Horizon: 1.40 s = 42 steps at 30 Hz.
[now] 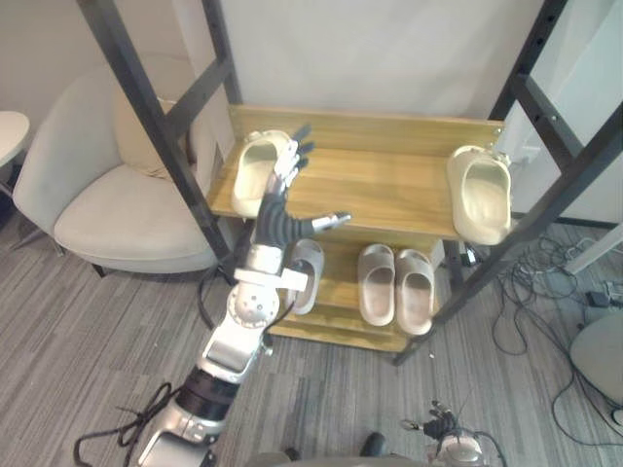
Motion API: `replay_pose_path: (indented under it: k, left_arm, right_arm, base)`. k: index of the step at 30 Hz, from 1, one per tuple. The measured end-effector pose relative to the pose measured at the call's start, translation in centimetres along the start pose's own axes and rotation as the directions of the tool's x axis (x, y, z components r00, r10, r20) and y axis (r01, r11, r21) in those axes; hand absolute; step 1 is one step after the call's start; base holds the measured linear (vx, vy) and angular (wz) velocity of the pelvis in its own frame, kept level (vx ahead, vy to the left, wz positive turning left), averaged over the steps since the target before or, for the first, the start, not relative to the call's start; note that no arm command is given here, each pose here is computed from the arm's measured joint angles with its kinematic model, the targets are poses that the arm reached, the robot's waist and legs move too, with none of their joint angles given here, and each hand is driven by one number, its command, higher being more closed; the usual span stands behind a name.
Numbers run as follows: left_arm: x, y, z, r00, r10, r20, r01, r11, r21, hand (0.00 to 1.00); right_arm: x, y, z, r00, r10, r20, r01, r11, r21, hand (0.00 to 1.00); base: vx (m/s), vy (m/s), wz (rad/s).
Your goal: Organize the slippers on the shoe rack
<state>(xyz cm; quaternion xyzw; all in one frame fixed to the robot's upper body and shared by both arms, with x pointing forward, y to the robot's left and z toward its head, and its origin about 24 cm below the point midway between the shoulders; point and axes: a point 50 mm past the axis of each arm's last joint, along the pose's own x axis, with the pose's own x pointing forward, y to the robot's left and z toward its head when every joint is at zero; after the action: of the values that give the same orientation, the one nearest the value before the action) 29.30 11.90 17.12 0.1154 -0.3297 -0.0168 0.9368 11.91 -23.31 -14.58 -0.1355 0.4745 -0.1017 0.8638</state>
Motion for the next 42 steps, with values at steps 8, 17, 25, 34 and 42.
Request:
replay_pose_path:
  k: [8, 17, 25, 34, 42]
  left_arm:
    - [1.8, 6.7, -3.4, 0.971, 0.200, -0.130, -0.173, 0.965, 0.197, 0.00]
    - [6.4, 10.7, -1.1, 0.948, 0.315, -0.040, -0.296, 0.922, 0.251, 0.00]
    - [9.1, 13.1, -0.1, 0.923, 0.385, -0.024, -0.360, 0.883, 0.301, 0.00]
    - [11.1, 15.6, 0.6, 0.893, 0.449, -0.042, -0.407, 0.842, 0.355, 0.00]
    - [12.0, 16.9, 0.2, 0.881, 0.463, -0.096, -0.370, 0.802, 0.469, 0.00]
  right_arm:
    - [0.3, -0.4, 0.8, 1.000, 0.003, 0.017, -0.003, 1.000, 0.003, 0.00]
    - [0.6, 0.1, 2.9, 0.997, 0.001, 0.076, -0.006, 0.998, 0.065, 0.00]
    - [0.4, 2.0, 3.4, 0.996, 0.028, 0.086, -0.034, 0.998, 0.062, 0.00]
    - [0.3, 2.6, 3.7, 0.994, 0.041, 0.100, -0.045, 0.998, 0.036, 0.00]
    - [0.5, 2.6, 4.4, 0.992, 0.042, 0.116, -0.046, 0.998, 0.034, 0.00]
  base:
    - [-0.05, -0.027, -0.16]
    - [0.00, -0.003, -0.06]
    - [-0.05, 0.028, -0.06]
    - [-0.08, -0.012, -0.05]
    - [-0.05, 0.013, -0.03]
